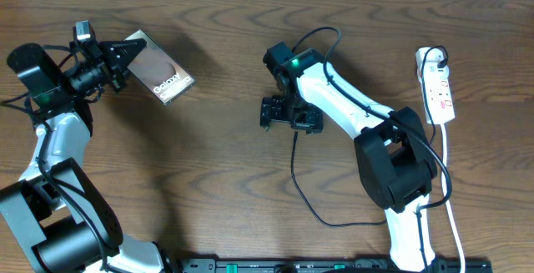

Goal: Plug charger to phone and switch on socket
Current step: 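Lower the open right gripper around the USB-C connector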

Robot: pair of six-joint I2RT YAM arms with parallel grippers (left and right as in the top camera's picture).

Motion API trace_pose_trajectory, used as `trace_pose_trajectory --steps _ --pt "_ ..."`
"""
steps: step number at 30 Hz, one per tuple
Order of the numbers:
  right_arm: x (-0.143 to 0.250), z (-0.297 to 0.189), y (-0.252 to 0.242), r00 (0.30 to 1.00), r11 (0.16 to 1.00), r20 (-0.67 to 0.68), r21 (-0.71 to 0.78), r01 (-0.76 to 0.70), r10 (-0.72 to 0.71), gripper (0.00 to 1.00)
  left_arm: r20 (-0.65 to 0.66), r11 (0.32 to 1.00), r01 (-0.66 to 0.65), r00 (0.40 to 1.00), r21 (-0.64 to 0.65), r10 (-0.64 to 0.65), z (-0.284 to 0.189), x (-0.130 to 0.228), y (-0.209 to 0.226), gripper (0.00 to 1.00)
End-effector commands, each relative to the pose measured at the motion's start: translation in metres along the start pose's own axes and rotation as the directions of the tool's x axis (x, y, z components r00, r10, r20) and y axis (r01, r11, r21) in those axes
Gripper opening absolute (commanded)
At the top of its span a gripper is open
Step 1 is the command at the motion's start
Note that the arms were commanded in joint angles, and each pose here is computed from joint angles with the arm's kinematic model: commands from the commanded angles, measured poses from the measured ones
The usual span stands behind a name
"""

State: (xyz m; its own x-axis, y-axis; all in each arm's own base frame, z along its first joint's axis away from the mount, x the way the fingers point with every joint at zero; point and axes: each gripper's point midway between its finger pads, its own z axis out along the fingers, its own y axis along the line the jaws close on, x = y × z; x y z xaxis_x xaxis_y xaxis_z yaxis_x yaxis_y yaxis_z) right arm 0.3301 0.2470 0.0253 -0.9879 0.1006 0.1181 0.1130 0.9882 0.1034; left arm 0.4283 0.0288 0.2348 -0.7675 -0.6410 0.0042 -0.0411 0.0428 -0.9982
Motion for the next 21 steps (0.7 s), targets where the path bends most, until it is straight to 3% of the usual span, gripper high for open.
trace_pose_trajectory --steps 1,21 --pt "0.001 0.011 0.000 1.000 0.999 -0.007 0.031 -0.009 0.009 0.99 -0.037 1.000 -0.005 0.999 0.009 0.005 0.001 0.007 0.000 0.07" --pt "0.009 0.031 -0.004 0.999 0.996 -0.036 0.084 -0.033 0.036 0.99 -0.037 1.000 -0.005 0.999 0.009 0.006 0.001 0.007 0.000 0.07"
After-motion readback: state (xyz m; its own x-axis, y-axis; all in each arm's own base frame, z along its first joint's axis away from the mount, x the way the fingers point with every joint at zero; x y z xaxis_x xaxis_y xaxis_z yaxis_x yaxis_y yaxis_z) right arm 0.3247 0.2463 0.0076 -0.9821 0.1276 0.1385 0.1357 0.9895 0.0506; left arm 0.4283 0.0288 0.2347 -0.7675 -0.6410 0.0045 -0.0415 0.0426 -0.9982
